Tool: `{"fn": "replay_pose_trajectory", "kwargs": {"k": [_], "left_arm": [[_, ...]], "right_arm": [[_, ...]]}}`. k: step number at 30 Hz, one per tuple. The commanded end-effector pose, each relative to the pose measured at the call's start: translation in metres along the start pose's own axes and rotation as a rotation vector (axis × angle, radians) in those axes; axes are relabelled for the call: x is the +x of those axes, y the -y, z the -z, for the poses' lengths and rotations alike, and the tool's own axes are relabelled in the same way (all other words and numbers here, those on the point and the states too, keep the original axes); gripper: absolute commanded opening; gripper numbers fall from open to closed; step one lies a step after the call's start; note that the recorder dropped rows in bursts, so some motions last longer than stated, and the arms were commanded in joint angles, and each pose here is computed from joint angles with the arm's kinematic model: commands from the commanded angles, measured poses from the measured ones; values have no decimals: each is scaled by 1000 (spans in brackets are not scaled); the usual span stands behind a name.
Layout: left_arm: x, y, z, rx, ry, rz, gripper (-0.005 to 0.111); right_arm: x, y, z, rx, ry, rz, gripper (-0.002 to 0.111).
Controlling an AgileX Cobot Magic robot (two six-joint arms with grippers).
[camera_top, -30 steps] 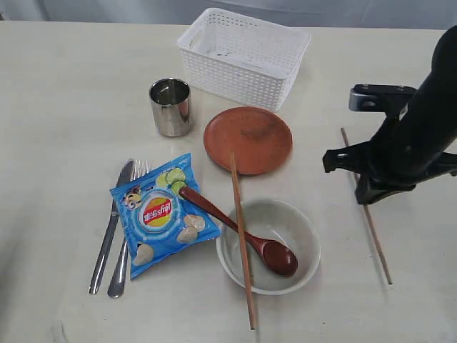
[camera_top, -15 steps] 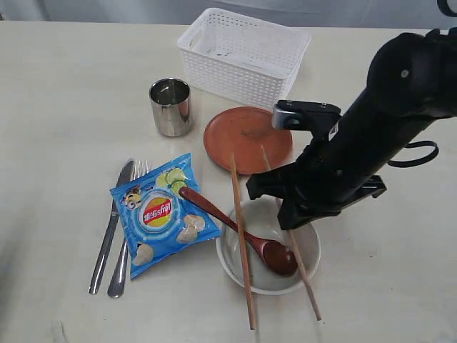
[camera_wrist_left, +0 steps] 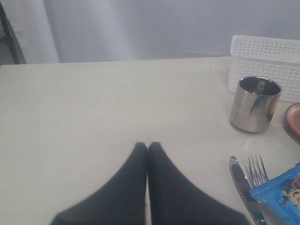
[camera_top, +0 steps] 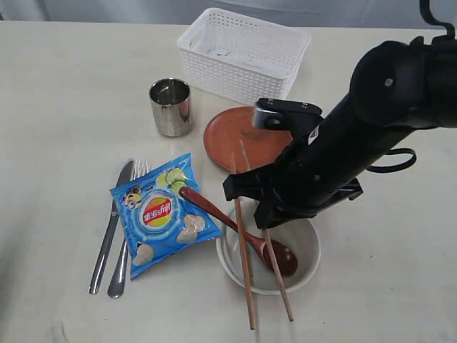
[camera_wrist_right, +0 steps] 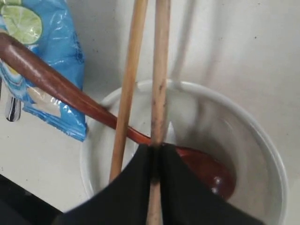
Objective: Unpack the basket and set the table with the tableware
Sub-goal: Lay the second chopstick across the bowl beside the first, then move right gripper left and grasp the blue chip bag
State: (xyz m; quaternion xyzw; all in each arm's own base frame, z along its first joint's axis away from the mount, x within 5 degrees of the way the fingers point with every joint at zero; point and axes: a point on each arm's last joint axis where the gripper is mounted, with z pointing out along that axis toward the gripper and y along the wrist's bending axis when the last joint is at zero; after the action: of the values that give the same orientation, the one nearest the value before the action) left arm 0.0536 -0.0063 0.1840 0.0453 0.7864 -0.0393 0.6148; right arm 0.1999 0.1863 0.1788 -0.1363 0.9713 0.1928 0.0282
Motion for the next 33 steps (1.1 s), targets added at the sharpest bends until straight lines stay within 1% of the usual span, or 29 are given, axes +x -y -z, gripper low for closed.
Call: {"fn": "replay_pose_trajectory", "kwargs": {"k": [1, 5, 11, 12, 13, 14, 16, 17, 18, 19, 24, 29, 31, 33], "left_arm": [[0, 0, 0, 5, 7, -2, 0], [0, 0, 0, 5, 7, -2, 0], [0, 0, 0, 5, 7, -2, 0], [0, 0, 0, 5, 7, -2, 0], [0, 0, 0, 5, 7, -2, 0], [0, 0, 0, 5, 7, -2, 0], [0, 0, 0, 5, 7, -2, 0], [0, 0, 0, 5, 7, -2, 0], [0, 0, 0, 5, 7, -2, 0], [0, 0, 0, 5, 7, -2, 0], [0, 0, 0, 5, 7, -2, 0], [0, 0, 0, 5, 7, -6, 0], [0, 0, 0, 5, 7, -6, 0], [0, 0, 0, 5, 7, -6, 0]], "right_arm": [[-1, 0, -4, 2, -5, 6, -1], [-2, 2, -15, 0, -33, -27, -1], [-2, 1, -15, -4, -28, -32, 0], [-2, 1, -15, -6, -28, -34, 2], [-2, 1, -15, -6, -28, -34, 9], [-2, 1, -15, -6, -28, -34, 20], [-3, 1, -14, -6, -25, -31, 32], [-4, 1, -12, -1, -12, -21, 37], [-5, 1, -11, 4, -4, -8, 40], [-7, -1, -8, 5, 10, 5, 41], [-21, -14, 17, -6, 65, 81, 41], [-34, -31, 41, -34, 67, 143, 41], [-39, -37, 49, -45, 82, 157, 44], [-44, -46, 57, -57, 107, 184, 50]]}}
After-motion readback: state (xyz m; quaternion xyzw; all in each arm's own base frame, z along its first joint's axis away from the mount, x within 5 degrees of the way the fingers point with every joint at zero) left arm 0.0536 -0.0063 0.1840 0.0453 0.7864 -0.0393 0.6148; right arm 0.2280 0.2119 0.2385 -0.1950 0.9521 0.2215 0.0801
